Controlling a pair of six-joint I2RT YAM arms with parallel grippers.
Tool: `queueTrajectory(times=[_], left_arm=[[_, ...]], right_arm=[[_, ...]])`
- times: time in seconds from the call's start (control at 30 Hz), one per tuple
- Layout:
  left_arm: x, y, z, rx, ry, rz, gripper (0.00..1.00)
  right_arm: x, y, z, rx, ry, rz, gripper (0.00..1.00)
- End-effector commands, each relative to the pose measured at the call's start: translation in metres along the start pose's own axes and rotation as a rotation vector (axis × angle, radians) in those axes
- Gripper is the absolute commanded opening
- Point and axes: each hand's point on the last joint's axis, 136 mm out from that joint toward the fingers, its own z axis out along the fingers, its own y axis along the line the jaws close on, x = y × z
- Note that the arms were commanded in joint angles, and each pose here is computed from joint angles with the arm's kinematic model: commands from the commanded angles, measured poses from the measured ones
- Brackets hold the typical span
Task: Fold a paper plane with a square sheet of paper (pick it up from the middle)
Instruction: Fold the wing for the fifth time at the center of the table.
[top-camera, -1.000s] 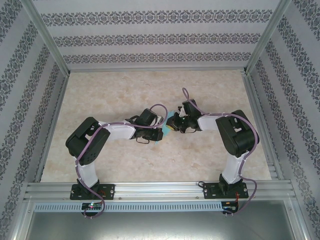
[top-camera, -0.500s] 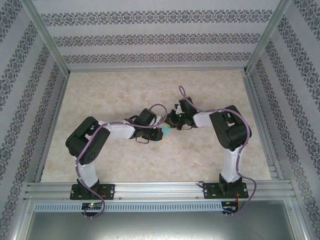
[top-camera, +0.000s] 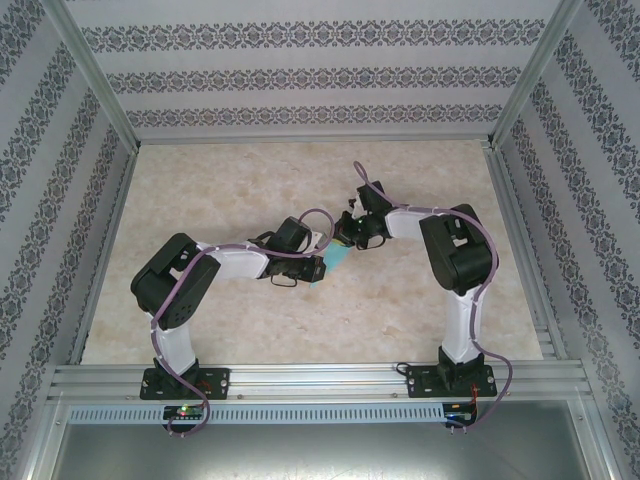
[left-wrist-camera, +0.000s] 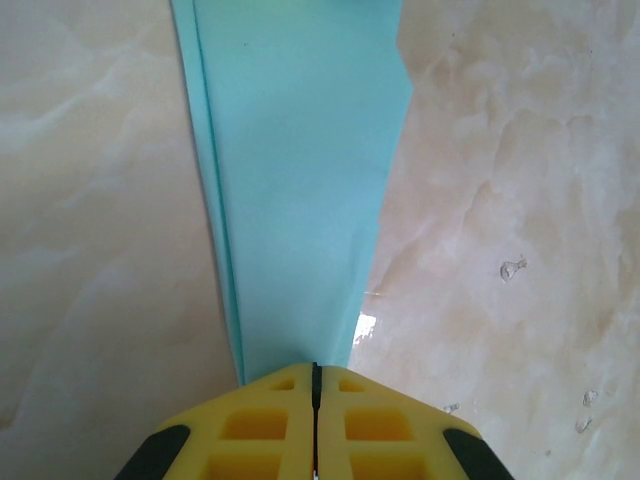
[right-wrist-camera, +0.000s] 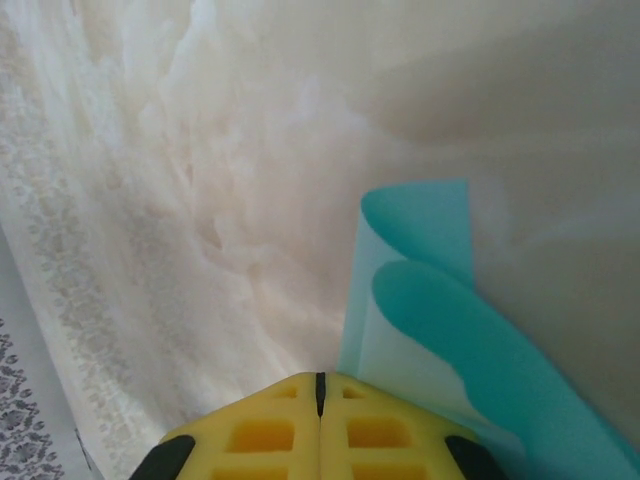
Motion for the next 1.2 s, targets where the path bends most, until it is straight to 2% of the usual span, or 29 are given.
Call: queueTrajectory(times=[0.0,0.53,0.7,0.93,1.17], left_arm=[[0.094,0.058,0.008,-0.172,0.3,-0.088,0.08],[0.097,0.06,-0.006,-0.184,0.328,-0.079,0.09],[0.084,0.048,-0.006,-0.13,0.289,-0.097,0.1],[0.036,0.005,-0.019,0.015,0.184,-0.1,0.17],[-0.014,-0.039,-0.048,0.116,0.083,-0.062,0.25]], right_arm=[[-0.034,-0.024,-0.001,0.101,-0.069,-0.019,0.04],[-0.098,-0.032,-0.008,0.096,-0.117,0.01,0.04],[-0.106,-0.022,-0.037,0.077,-0.165,0.001,0.05],[-0.079,-0.005,-0.076,0.051,-0.183,-0.033,0.11],[-0.027,-0.006,-0.103,0.032,-0.157,-0.054,0.25]])
